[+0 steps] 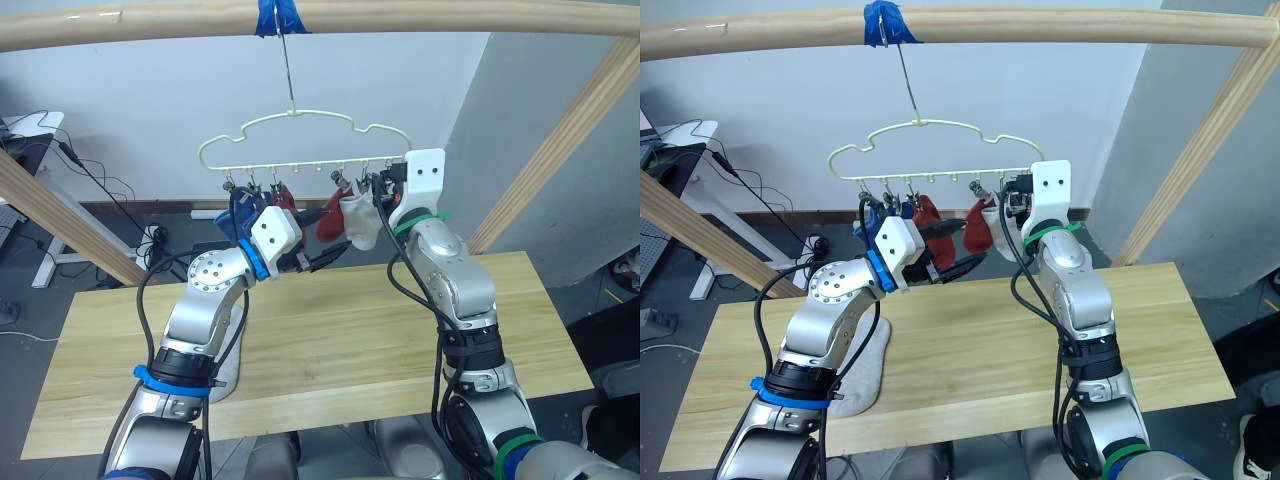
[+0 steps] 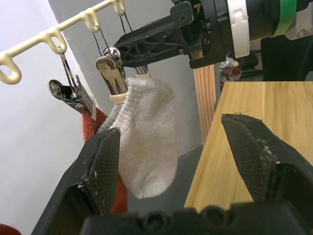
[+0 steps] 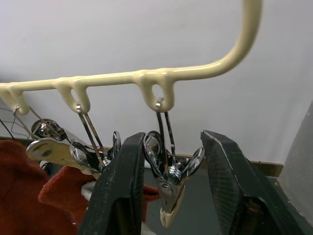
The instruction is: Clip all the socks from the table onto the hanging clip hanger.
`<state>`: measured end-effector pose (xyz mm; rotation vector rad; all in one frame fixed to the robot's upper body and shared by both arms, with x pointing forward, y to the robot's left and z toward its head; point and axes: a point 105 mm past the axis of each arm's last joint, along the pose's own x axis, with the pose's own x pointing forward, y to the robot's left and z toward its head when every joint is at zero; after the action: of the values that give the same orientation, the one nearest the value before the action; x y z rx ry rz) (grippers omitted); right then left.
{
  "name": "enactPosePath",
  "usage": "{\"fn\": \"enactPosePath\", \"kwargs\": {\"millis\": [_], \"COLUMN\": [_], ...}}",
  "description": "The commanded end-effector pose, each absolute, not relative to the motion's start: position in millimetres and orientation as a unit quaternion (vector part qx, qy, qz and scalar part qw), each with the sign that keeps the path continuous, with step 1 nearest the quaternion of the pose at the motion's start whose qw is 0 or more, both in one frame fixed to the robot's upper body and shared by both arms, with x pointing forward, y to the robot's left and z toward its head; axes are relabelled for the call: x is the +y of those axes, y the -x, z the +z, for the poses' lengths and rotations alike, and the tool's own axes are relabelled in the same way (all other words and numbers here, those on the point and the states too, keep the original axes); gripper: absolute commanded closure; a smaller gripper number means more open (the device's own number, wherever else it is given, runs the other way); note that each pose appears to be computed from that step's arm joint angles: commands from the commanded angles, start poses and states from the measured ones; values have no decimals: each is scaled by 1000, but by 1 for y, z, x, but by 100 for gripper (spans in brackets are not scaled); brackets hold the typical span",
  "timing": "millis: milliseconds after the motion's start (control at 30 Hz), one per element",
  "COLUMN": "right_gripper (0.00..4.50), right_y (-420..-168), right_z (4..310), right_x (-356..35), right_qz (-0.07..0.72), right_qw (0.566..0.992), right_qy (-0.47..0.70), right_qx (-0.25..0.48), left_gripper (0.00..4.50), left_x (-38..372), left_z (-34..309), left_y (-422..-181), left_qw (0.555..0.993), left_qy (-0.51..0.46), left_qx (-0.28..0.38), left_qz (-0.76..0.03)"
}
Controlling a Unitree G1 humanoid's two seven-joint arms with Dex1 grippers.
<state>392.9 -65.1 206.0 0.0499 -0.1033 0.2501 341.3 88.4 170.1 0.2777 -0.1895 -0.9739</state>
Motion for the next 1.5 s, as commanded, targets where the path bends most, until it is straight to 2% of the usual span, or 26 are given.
{"fn": "enactPosePath", "kwargs": {"millis": [33, 333, 1100, 1200, 1300, 1333, 1500], "right_gripper": [265, 265, 265, 327, 425, 438, 438], "right_y": [-388, -386, -385, -385, -384, -384, -384], "right_z": [223, 220, 228, 229, 230, 230, 231], "right_x": [-72, -78, -66, -65, -65, -65, -64], "right_qz": [113, 105, 142, 146, 150, 151, 156], "right_qw": [989, 991, 983, 982, 981, 981, 980], "right_qy": [-36, -42, -83, -83, -82, -82, -77], "right_qx": [-84, -78, -86, -88, -90, -91, -94], "left_gripper": [81, 81, 81, 81, 81, 81, 81], "left_x": [85, 84, 83, 83, 83, 83, 87], "left_z": [175, 174, 173, 173, 172, 171, 167], "left_y": [-338, -337, -338, -338, -338, -338, -337], "left_qw": [864, 862, 862, 862, 862, 862, 865], "left_qy": [-141, -143, -144, -145, -145, -145, -145], "left_qx": [-107, -106, -106, -106, -104, -104, -98], "left_qz": [-472, -475, -474, -474, -474, -474, -471]}}
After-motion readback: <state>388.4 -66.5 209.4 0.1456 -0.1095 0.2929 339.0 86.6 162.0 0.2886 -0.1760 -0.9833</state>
